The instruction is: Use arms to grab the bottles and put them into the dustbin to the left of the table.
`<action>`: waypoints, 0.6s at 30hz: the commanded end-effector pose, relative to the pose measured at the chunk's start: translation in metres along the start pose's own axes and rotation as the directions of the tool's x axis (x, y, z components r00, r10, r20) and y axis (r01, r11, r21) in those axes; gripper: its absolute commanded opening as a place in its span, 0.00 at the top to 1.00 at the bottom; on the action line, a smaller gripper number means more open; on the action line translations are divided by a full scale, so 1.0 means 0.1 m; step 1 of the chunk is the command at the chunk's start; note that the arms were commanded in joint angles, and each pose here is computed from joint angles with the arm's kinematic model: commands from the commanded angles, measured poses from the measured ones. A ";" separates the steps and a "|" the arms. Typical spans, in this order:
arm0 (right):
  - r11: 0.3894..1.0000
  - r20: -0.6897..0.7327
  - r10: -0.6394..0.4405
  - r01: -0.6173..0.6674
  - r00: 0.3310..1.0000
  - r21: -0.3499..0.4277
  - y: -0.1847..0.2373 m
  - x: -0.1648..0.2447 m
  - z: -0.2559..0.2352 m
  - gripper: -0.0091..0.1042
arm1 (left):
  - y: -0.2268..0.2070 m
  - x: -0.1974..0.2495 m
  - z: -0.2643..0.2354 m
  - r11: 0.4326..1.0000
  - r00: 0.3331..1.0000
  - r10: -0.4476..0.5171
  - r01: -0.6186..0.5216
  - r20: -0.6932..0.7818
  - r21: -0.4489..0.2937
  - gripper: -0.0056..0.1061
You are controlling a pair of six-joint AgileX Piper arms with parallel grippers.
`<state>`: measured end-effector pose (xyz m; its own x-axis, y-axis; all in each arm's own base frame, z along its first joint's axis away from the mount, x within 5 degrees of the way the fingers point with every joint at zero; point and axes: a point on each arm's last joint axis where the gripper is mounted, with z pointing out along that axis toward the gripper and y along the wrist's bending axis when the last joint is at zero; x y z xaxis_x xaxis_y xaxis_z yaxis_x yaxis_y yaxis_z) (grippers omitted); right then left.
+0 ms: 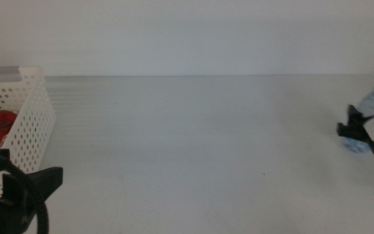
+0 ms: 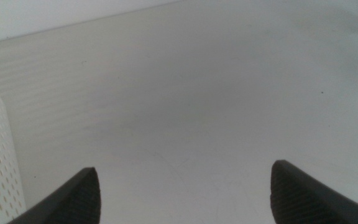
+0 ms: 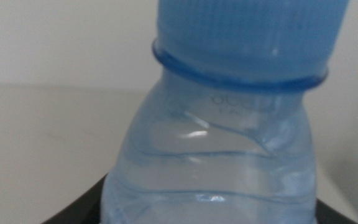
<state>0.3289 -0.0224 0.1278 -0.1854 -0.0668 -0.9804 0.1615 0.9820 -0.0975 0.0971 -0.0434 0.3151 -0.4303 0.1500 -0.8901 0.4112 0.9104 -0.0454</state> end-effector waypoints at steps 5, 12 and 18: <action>0.971 0.220 0.069 -0.015 0.973 -0.240 0.45 -0.89 0.05 0.92 | -0.01 -0.14 -0.05 1.000 0.995 -0.019 0.019 0.094 0.002 0.14; 0.830 0.276 0.033 0.128 0.961 -0.544 1.37 -1.42 0.07 0.92 | -0.01 -0.14 -0.05 1.000 0.995 -0.019 0.019 0.094 0.002 0.14; 0.737 0.289 0.078 0.140 0.954 -0.662 2.06 -1.71 0.13 0.92 | -0.01 -0.14 -0.05 1.000 0.995 -0.019 0.019 0.094 0.002 0.14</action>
<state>0.4061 0.1738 0.2244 -0.0442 -0.1390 -0.9893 -0.5219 0.8476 -0.0958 0.0971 -0.0434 0.3151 -0.4303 0.1500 -0.8901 0.4112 0.9104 -0.0454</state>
